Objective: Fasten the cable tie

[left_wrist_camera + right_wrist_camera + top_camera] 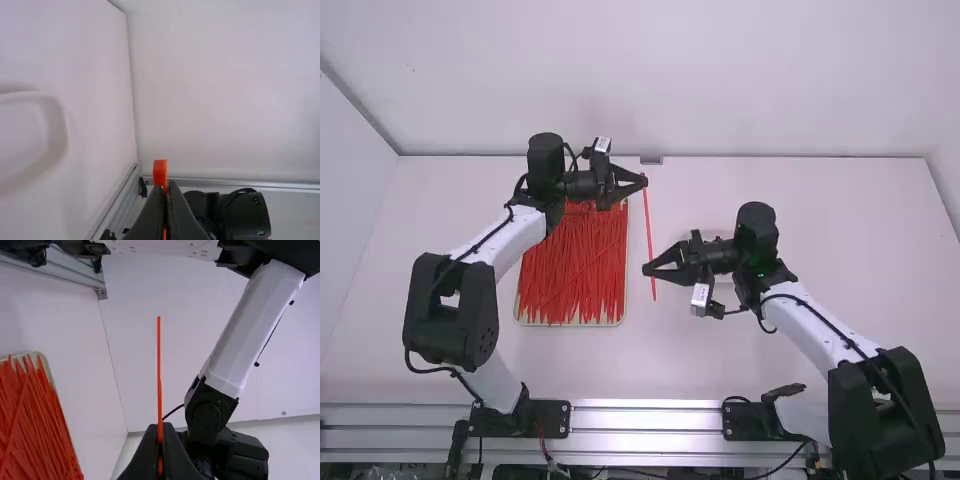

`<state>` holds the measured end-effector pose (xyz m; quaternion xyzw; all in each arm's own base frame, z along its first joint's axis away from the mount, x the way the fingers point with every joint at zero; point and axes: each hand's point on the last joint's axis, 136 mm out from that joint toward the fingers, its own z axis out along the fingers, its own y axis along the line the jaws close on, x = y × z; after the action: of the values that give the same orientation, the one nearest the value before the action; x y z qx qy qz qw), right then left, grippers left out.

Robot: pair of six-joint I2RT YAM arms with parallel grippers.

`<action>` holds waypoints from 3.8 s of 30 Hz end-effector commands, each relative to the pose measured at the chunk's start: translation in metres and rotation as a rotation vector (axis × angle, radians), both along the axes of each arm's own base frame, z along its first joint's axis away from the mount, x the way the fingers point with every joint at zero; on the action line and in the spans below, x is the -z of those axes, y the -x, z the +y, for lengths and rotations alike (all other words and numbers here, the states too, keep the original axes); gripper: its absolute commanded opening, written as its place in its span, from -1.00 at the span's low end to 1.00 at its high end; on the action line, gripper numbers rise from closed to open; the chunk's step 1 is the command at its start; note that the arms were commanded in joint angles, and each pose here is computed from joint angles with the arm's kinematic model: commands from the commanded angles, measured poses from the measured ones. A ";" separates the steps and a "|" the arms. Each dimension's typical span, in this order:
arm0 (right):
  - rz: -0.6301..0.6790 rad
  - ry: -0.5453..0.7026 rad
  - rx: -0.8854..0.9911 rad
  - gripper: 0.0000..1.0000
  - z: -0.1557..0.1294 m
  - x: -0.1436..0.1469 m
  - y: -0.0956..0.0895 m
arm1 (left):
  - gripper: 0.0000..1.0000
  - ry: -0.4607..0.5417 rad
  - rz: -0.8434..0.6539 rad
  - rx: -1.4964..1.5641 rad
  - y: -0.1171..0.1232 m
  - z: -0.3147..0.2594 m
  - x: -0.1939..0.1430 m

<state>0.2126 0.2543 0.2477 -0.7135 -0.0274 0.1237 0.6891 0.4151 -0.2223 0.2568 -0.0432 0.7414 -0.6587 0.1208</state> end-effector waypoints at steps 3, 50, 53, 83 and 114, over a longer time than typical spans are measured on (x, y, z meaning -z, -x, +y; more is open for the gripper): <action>0.068 0.014 0.005 -1.00 -0.002 0.001 -0.001 | -0.97 -0.002 -0.033 0.030 0.006 -0.004 -0.002; 0.711 0.118 -0.021 -1.00 0.007 -0.033 0.007 | -0.97 -0.026 -0.120 0.043 0.009 -0.004 0.004; 0.713 0.127 -0.025 -1.00 0.002 -0.032 0.006 | -0.97 -0.030 -0.130 0.041 0.008 -0.004 0.004; 1.906 -0.100 0.122 -1.00 -0.007 -0.078 -0.069 | -0.97 -0.004 -1.173 0.158 0.035 -0.007 -0.080; 2.325 -0.060 0.039 -1.00 0.039 -0.068 -0.053 | -0.97 -0.010 -1.763 0.364 0.080 0.001 -0.094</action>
<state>0.2630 0.2901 0.3036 -0.1583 0.6378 0.6889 0.3058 0.3375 -0.2223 0.3431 0.5877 0.3873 -0.4656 0.5365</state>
